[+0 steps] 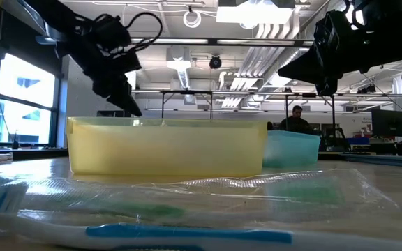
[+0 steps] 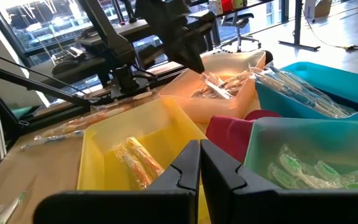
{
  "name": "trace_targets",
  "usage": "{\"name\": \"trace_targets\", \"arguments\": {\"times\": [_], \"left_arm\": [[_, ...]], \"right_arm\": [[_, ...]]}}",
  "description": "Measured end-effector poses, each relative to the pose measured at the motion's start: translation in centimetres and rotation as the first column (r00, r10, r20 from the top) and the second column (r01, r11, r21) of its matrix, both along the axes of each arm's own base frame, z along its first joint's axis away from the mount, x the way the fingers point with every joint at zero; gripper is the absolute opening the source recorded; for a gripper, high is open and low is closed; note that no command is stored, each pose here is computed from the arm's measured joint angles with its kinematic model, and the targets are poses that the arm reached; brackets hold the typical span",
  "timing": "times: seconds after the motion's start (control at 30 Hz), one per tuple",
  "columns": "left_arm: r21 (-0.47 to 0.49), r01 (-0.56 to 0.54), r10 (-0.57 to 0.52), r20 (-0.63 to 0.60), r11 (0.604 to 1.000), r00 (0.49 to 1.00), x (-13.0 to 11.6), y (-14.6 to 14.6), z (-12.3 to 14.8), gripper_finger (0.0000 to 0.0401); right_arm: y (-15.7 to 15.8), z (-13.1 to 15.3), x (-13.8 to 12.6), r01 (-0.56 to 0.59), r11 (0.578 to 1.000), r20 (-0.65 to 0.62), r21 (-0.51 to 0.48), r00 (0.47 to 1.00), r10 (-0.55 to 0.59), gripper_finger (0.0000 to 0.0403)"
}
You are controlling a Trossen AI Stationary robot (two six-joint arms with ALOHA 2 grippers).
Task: Pick & Place Toothbrushes
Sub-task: Put the green toothbrush into the green bin
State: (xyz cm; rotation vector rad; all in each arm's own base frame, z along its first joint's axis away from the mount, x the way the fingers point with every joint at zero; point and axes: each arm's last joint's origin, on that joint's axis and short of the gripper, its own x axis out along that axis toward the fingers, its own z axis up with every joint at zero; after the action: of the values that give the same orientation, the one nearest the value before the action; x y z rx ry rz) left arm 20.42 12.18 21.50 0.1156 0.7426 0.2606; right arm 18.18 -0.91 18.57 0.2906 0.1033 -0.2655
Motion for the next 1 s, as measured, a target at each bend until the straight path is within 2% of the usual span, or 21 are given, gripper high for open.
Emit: {"name": "trace_targets", "arguments": {"times": [0.1, 0.4, 0.77, 0.87, 1.0], "left_arm": [[-0.004, 0.022, -0.022, 0.044, 1.000, 0.999, -0.1, -1.2, 1.0, 0.0002], [-0.122, 0.107, -0.084, 0.176, 0.987, 0.981, 0.2, -5.5, 3.1, 0.0001], [-0.313, 0.210, -0.121, 0.280, 0.926, 0.952, 1.1, -10.2, 4.0, 0.0002], [-0.320, 0.270, -0.165, 0.318, 0.908, 0.933, 1.4, -11.7, 4.3, 0.0002], [-0.262, 0.320, -0.205, 0.387, 0.910, 0.899, 1.7, -13.9, 5.0, 0.0001]], "right_arm": [[0.0, 0.0, 0.0, 0.000, 1.000, 0.000, 0.001, 1.000, 0.000, 0.0005], [0.0, 0.0, 0.0, 0.000, 1.000, 0.001, 0.003, 1.000, 0.000, 0.0005], [0.1, 0.0, 0.0, -0.032, 0.999, 0.002, 0.009, 0.999, 0.032, 0.0005], [0.1, 0.0, 0.0, -0.031, 0.999, 0.003, 0.016, 1.000, 0.031, 0.0005], [0.1, 0.0, 0.0, -0.030, 0.999, 0.003, 0.016, 1.000, 0.030, 0.0005]]}}
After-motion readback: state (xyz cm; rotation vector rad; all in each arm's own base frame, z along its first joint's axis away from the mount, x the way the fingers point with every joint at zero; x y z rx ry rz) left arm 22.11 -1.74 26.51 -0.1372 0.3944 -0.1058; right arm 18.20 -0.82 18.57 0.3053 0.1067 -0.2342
